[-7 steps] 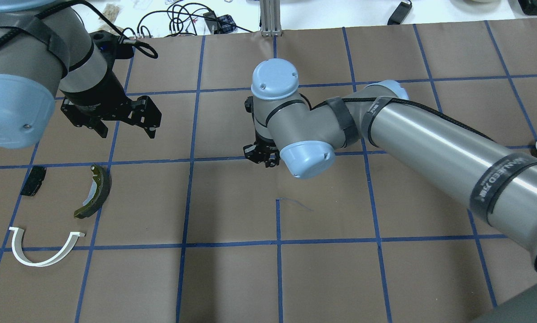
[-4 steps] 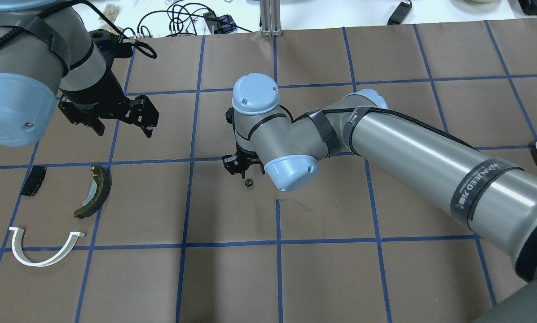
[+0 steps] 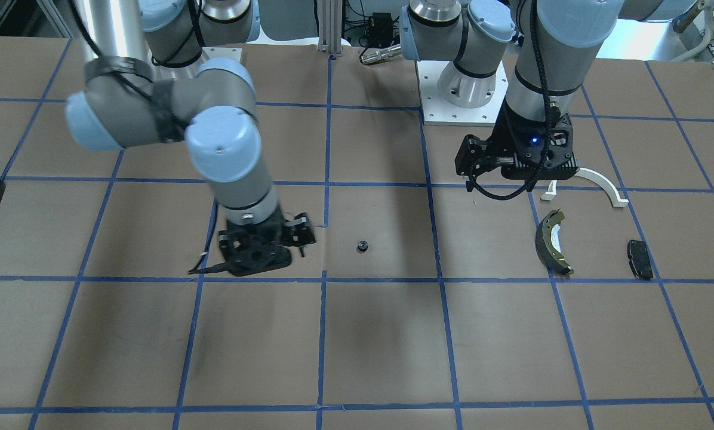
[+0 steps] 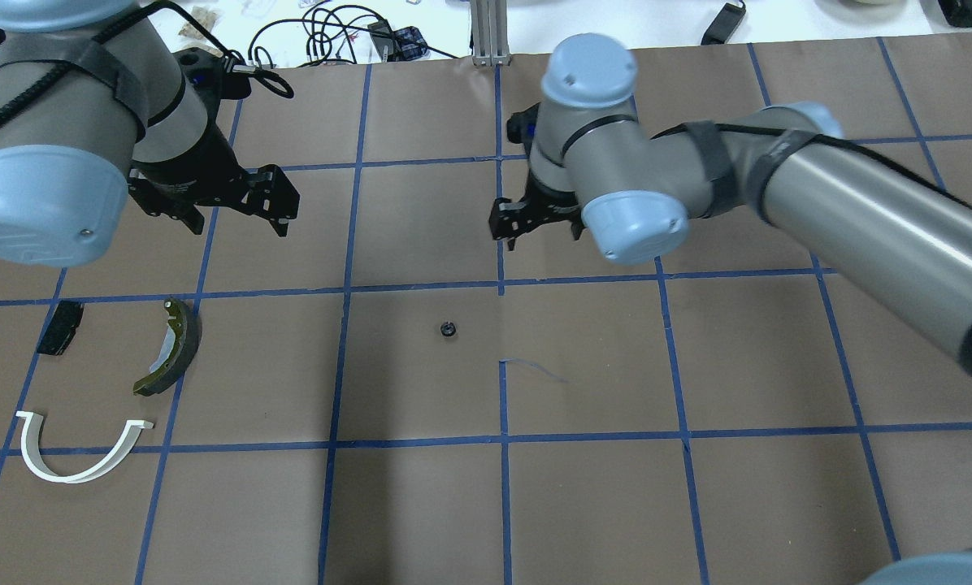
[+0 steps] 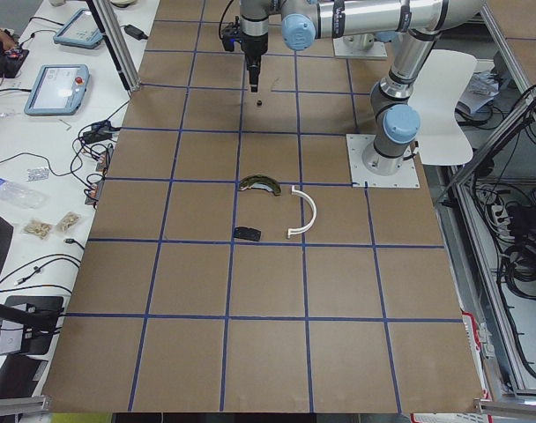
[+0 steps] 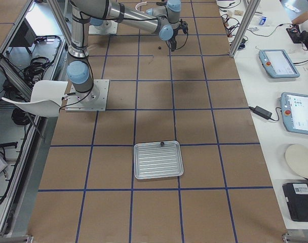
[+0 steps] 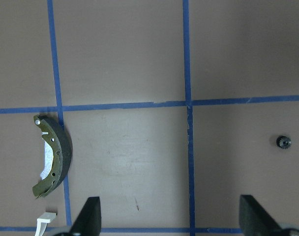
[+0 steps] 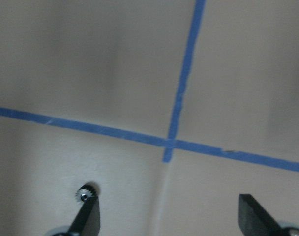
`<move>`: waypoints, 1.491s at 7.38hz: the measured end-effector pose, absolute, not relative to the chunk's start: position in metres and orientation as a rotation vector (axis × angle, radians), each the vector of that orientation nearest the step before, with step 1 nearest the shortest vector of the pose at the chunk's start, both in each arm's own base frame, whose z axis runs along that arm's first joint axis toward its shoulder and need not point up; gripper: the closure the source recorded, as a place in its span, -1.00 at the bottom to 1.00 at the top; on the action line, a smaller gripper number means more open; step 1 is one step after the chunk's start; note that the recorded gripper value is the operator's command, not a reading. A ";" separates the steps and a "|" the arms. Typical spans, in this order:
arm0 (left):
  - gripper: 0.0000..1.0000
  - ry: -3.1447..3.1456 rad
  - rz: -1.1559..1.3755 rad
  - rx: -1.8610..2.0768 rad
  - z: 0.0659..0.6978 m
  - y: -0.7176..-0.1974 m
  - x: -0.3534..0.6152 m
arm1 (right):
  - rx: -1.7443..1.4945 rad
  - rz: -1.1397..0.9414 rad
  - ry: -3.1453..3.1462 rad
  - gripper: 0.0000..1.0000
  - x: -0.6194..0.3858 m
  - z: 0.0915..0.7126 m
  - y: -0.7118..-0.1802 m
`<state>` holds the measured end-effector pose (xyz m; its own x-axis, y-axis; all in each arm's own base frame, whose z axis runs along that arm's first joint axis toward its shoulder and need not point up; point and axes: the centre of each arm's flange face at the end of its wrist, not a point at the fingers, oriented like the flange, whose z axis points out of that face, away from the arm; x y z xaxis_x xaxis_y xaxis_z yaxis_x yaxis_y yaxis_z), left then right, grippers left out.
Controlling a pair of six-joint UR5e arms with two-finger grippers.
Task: Place bearing gear from tray to pile
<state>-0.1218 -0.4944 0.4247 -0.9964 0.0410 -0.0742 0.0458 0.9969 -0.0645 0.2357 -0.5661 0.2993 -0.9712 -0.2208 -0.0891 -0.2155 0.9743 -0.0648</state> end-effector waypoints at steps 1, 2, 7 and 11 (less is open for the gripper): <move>-1.00 3.083 -0.092 0.080 0.411 -0.493 -0.140 | -0.418 -0.079 3.025 -1.00 0.167 0.315 -0.579; -1.00 3.110 -0.057 0.068 0.394 -0.491 -0.161 | -0.509 -0.075 3.024 -1.00 0.099 0.329 -0.586; -1.00 3.202 0.101 -0.074 0.298 -0.507 -0.242 | -1.140 -0.040 2.932 -0.95 -0.209 0.339 -0.546; -0.95 3.189 0.155 -0.083 0.234 -0.519 -0.270 | -1.649 0.014 2.690 -0.96 -0.334 0.292 -0.507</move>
